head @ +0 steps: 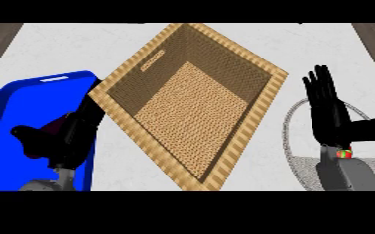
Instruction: Pick the tomato from the placemat and place it in the basket
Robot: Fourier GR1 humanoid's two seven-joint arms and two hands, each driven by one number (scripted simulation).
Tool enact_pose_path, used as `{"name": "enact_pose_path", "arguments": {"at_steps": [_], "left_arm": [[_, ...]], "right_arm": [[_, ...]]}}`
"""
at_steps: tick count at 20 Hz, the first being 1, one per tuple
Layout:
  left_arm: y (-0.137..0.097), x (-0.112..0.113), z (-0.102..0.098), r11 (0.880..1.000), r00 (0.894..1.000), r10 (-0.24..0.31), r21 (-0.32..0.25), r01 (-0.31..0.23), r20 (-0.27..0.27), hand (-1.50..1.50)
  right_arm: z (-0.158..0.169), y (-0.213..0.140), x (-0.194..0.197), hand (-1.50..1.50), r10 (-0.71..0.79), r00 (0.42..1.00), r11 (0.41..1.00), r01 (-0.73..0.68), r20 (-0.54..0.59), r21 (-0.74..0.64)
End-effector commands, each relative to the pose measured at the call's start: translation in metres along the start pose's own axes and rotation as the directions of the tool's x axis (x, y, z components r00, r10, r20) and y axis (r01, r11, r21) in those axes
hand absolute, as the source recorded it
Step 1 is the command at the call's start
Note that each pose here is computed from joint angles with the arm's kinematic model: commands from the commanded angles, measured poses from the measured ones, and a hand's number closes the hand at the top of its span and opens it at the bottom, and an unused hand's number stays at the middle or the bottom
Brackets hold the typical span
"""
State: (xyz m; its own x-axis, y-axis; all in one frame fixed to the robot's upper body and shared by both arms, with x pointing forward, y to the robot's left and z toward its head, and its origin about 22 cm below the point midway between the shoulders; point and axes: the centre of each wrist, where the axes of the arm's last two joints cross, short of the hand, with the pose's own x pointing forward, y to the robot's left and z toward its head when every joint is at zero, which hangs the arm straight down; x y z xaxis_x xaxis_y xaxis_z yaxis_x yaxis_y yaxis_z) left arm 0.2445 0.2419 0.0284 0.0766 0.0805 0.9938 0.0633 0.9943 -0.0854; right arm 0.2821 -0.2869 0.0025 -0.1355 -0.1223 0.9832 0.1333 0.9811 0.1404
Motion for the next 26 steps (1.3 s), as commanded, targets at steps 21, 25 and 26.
{"name": "enact_pose_path", "arguments": {"at_steps": [21, 25, 26], "left_arm": [[0.057, 0.051, -0.026, 0.872, 0.848, -0.49, 0.094, 0.481, 0.2, 0.0], [0.055, 0.052, -0.027, 0.866, 0.846, -0.501, 0.098, 0.491, 0.185, 0.0], [0.055, 0.049, -0.026, 0.87, 0.851, -0.494, 0.088, 0.486, 0.181, 0.0]], "right_arm": [[-0.07, 0.018, 0.105, -1.5, 0.71, 0.698, 0.66, -0.706, -0.096, -0.257], [-0.067, -0.002, 0.126, -1.5, 0.885, 0.405, 0.425, -0.904, -0.231, 0.041], [-0.072, -0.001, 0.142, -1.5, 0.906, 0.346, 0.376, -0.922, -0.246, 0.09]]}}
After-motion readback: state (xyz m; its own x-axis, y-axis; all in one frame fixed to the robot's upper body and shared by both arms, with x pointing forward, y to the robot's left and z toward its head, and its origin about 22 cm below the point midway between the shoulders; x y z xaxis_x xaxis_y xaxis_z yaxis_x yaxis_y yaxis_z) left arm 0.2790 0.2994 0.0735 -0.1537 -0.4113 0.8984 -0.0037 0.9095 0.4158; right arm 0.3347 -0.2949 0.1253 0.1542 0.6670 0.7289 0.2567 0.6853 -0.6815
